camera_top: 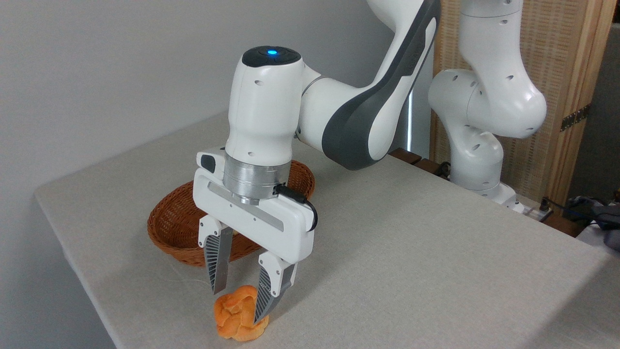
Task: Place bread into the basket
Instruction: 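Lower the gripper around the round orange bun and close on it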
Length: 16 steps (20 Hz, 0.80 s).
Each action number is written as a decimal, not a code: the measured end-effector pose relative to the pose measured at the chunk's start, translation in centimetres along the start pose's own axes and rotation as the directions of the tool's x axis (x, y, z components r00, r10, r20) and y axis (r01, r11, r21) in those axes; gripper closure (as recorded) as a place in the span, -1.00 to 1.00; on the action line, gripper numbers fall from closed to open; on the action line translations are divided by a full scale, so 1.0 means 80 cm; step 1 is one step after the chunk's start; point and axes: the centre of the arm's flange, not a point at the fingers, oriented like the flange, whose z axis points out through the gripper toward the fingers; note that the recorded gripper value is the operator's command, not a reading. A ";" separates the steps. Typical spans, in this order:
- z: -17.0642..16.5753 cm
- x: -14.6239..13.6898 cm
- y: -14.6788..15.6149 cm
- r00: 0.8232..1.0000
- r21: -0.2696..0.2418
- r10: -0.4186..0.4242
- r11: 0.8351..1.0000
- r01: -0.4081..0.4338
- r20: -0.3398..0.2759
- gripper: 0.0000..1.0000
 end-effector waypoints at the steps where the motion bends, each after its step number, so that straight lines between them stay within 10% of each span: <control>1: 0.000 0.000 0.000 1.000 0.000 0.000 1.000 0.000 0.000 -1.00; 8: 0.010 0.000 0.003 1.000 -0.008 0.004 1.000 -0.004 0.011 -1.00; 16: 0.022 0.004 0.008 1.000 -0.005 0.011 1.000 -0.011 0.006 -0.08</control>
